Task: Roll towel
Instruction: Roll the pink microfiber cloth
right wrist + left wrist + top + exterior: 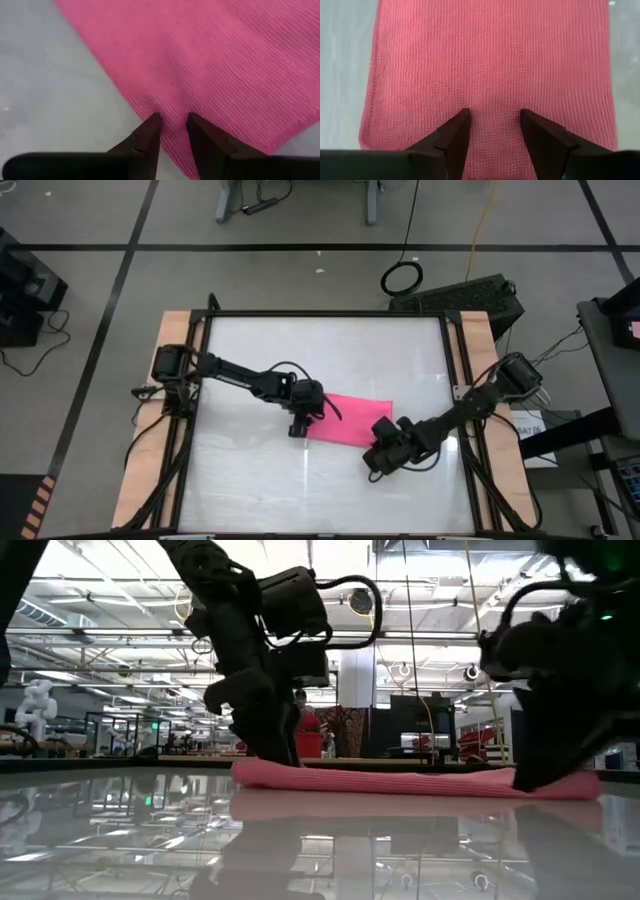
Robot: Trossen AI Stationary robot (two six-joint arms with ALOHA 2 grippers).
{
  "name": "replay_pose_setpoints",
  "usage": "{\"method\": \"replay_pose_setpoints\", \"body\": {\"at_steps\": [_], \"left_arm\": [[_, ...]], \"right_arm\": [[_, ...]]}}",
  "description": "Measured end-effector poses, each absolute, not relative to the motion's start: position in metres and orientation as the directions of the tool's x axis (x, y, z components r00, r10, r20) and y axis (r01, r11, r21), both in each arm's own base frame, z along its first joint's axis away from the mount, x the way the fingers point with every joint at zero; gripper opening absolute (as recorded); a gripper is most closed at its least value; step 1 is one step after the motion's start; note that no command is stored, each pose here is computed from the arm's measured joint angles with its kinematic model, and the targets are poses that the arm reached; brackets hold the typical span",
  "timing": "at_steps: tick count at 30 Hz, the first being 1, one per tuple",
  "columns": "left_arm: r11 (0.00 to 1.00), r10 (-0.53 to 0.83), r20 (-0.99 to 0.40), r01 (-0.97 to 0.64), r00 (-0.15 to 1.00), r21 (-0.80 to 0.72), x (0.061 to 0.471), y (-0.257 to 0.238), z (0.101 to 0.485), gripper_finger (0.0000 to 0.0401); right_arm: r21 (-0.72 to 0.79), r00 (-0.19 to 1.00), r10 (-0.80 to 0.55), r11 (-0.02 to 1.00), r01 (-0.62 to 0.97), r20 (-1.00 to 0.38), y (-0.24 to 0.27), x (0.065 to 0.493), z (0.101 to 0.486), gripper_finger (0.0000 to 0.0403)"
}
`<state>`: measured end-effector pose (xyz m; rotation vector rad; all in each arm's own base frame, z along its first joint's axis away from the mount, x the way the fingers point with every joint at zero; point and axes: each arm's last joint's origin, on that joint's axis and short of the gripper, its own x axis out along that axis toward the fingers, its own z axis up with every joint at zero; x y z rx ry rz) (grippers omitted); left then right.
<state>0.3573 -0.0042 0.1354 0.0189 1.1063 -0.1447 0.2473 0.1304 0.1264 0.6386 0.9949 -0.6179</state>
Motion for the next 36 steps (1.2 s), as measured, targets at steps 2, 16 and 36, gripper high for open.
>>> {"method": "replay_pose_setpoints", "body": {"at_steps": [2, 16, 36], "left_arm": [[0.993, -0.110, -0.904, 0.084, 0.413, -0.082, 0.354, -0.006, 0.137, 0.0182], [0.910, -0.344, -0.796, -0.030, 0.498, -0.413, 0.367, -0.057, 0.152, 0.0182], [0.987, -0.107, -0.891, 0.152, 0.441, -0.043, 0.372, -0.017, 0.176, 0.0182]], "right_arm": [[0.176, 0.403, -0.197, 0.672, 0.720, -0.894, 0.122, 0.251, 0.126, 0.0090], [-0.026, 0.308, -0.315, 0.736, 0.677, -0.898, 0.029, 0.275, 0.130, 0.0079], [0.310, 0.707, -0.164, 0.814, 0.492, -0.688, 0.063, 0.286, 0.201, 0.0079]]}}
